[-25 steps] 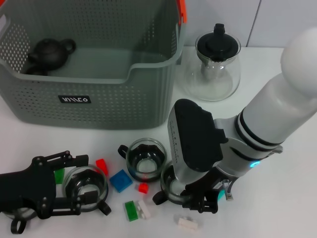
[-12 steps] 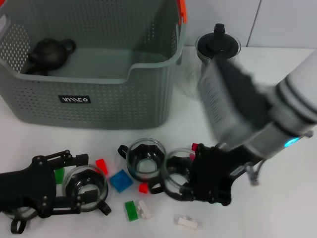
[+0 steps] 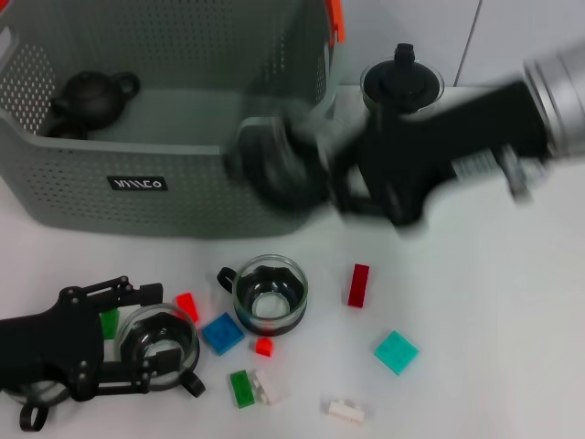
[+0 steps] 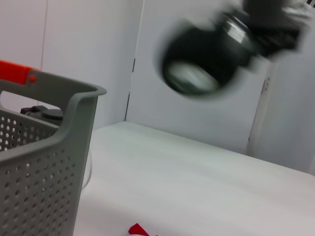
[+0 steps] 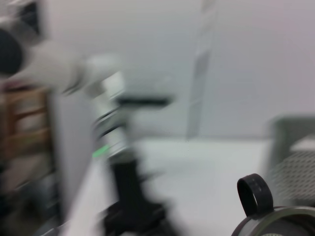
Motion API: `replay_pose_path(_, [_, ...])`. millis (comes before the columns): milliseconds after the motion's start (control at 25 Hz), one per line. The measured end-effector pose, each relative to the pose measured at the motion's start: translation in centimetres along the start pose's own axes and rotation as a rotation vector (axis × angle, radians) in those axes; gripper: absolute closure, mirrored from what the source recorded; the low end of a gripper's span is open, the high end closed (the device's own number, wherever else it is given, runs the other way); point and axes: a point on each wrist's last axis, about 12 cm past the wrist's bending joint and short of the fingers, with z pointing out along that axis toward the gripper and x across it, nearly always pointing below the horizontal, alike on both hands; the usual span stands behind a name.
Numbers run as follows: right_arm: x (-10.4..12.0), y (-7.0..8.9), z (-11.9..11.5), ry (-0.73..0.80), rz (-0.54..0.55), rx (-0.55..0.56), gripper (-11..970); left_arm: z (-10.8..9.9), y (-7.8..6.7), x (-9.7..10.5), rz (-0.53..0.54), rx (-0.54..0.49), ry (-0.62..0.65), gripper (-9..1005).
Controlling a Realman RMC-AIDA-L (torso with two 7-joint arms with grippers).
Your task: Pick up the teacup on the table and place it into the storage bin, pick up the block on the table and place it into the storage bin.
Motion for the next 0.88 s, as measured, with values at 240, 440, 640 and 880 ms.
replay_pose_path(240, [-3.1, -4.5, 2.5, -0.094, 0.064, 0.299, 900, 0.2, 0.1, -0.1, 0.001, 0.008, 0.001, 139])
replay_pose_path(440, [-3.8, -8.6, 6.8, -0.046, 0.194, 0.397, 900, 0.4, -0.3, 0.1, -0.006, 0.018, -0.002, 139])
replay_pose_path(640, [-3.6, -12.2, 10.5, 0.047, 0.278, 0.535, 901, 0.5, -0.3, 0.2, -0.009, 0.019, -0.003, 139])
replay_pose_path(880, [-2.7, -13.6, 13.4, 0.134, 0.299, 0.65, 901, 0.9, -0.4, 0.2, -0.016, 0.028, -0.011, 139])
